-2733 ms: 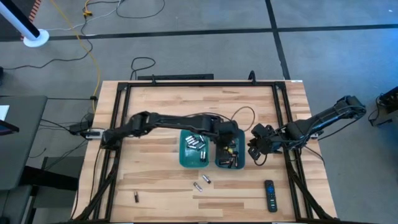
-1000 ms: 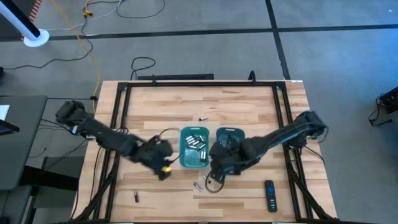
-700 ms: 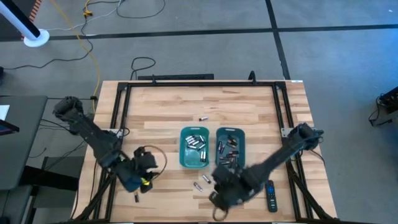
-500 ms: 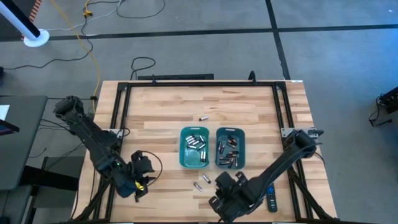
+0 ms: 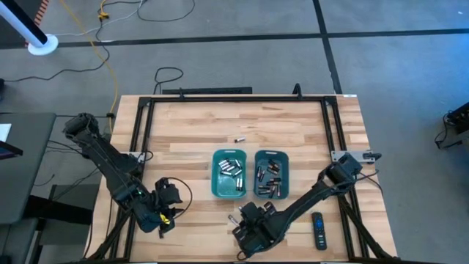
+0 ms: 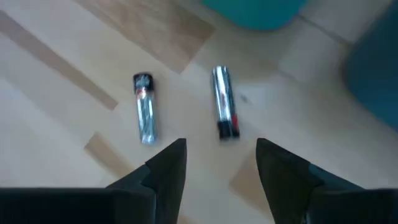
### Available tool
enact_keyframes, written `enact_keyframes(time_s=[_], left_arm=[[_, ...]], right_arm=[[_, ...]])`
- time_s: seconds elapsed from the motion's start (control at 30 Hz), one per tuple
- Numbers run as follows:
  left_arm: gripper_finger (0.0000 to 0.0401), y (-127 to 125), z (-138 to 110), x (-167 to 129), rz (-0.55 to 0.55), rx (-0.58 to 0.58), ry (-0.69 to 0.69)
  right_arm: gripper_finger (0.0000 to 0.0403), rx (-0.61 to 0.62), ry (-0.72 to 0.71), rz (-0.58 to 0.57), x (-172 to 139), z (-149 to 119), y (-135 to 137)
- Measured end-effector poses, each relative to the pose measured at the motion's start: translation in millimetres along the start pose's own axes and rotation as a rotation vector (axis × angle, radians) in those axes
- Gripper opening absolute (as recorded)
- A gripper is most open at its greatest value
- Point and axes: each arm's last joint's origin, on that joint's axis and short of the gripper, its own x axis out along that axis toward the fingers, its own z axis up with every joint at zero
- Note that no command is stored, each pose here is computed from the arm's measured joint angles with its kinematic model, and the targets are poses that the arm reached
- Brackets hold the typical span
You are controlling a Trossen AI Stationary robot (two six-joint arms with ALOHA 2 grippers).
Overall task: Sort batteries
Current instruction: Put the white battery into the green bin
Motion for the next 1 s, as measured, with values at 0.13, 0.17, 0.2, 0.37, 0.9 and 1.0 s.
enact_keyframes(time_s=[0.13,0.17,0.2,0.37,0.9,1.0], left_arm=[[0.0139,0.1,0.1,0.0,0.001,0.000,0.001],[0.0139,0.1,0.1,0.0,0.001,0.000,0.001],[0.0139,0.1,0.1,0.0,0.001,0.001,0.001],[0.0139,0.2,0.0,0.0,0.002,0.001,0.001],[0.0139,0.7,-0.2,-0.1,0.007,0.007,0.005],[0.0139,0.7,-0.2,-0.1,0.007,0.009,0.005]], right_arm=[[0.0214,-0.041,-0.008,0.007,7.6,12.3,1.6],[0.0212,-0.053,-0.012,0.003,9.4,16.2,1.4],[0.0211,-0.068,-0.012,-0.003,11.4,20.1,0.8],[0.0197,-0.066,0.002,0.006,19.8,34.8,1.3],[0.0164,-0.064,0.118,-0.001,30.3,21.9,-6.4],[0.0141,-0.082,0.114,0.034,30.5,22.4,-3.0]])
